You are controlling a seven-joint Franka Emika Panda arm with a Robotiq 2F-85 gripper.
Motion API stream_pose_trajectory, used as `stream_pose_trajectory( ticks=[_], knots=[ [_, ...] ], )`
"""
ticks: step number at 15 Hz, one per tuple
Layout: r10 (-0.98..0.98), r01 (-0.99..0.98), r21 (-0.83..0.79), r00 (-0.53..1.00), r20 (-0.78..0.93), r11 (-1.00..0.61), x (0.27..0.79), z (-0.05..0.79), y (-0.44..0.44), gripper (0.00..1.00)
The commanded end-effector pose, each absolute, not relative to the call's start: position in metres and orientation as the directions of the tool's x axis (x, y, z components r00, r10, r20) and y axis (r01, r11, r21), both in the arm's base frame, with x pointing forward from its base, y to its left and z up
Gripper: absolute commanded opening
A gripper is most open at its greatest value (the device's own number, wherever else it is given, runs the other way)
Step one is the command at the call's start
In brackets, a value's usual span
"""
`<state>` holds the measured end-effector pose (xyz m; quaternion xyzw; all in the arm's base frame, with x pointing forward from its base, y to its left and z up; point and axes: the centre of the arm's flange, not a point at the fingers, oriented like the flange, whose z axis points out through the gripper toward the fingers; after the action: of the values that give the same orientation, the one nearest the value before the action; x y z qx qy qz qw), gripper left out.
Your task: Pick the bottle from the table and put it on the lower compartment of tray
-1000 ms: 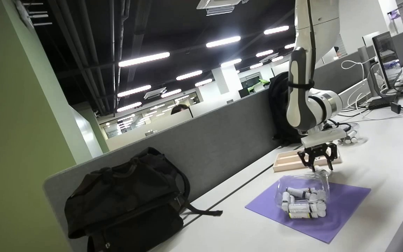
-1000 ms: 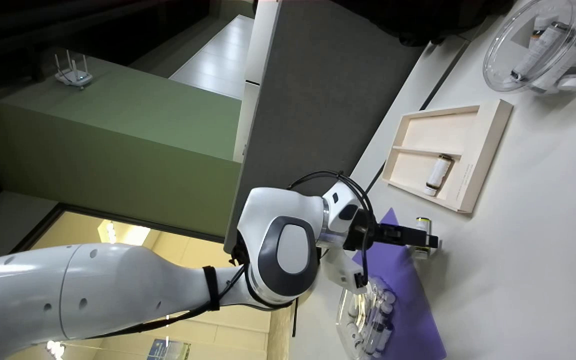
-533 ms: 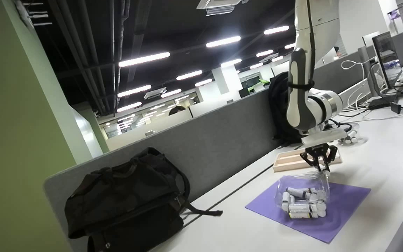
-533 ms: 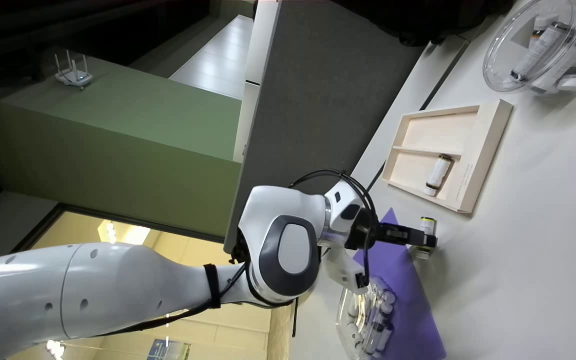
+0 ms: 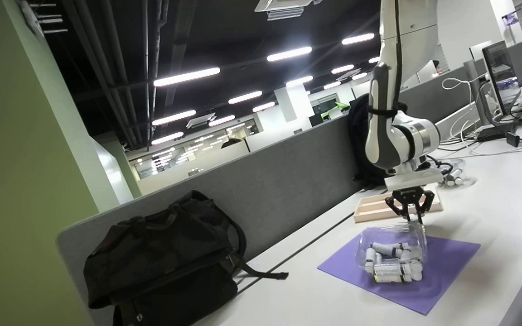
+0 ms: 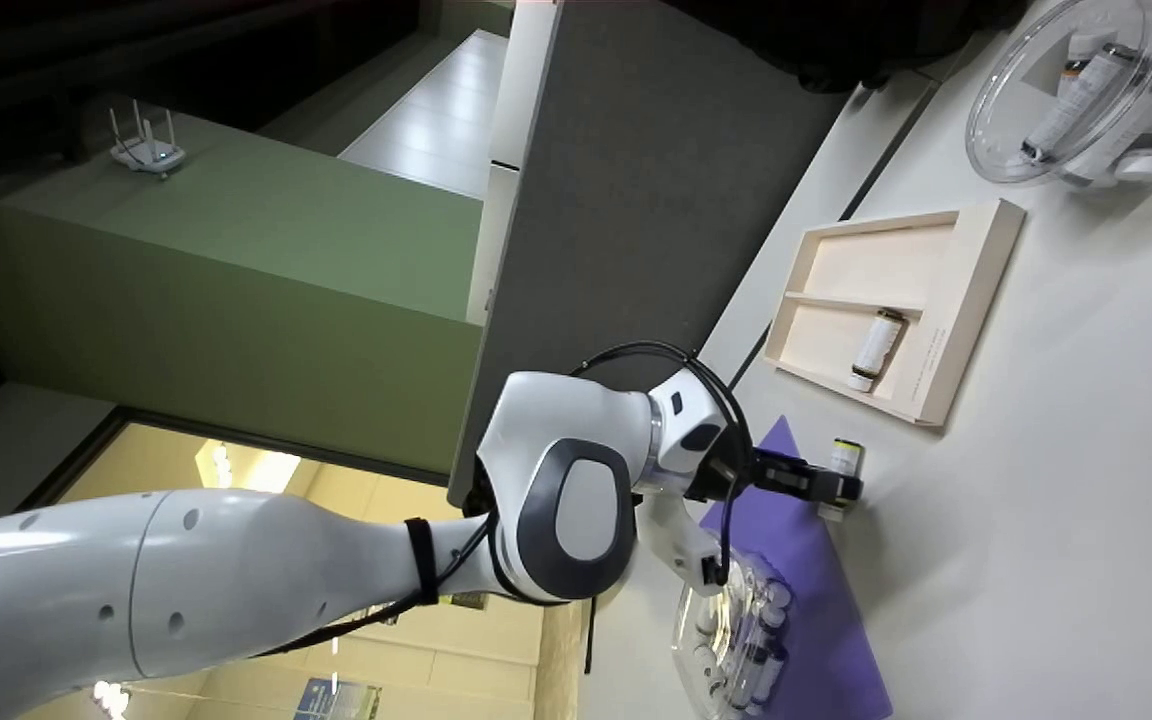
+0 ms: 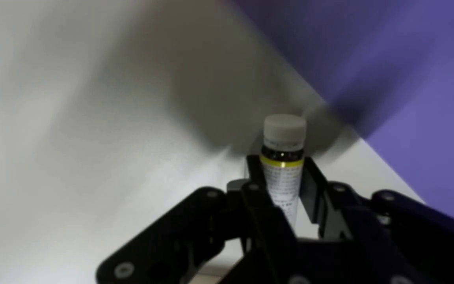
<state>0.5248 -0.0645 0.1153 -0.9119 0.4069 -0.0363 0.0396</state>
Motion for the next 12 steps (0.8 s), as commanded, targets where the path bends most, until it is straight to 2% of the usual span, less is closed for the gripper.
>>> stream_pose_trajectory(
  ticks=[1,4,5,11,12],
  knots=[
    [-0.766,-0.762,-0.107,0.643,-0.01,-0.639,0.53,0.117,-0.063,0.11],
    [-0.732,-0.732,-0.069,0.681,-0.024,-0.678,0.529,0.119,-0.066,0.11],
    [-0.723,-0.723,-0.059,0.69,-0.025,-0.688,0.553,0.173,-0.105,0.11],
    [-0.688,-0.687,0.04,0.726,-0.005,-0.725,0.586,0.266,-0.168,0.11],
    [-0.693,-0.693,0.02,0.721,-0.001,-0.72,0.568,0.236,-0.159,0.36]
  ],
)
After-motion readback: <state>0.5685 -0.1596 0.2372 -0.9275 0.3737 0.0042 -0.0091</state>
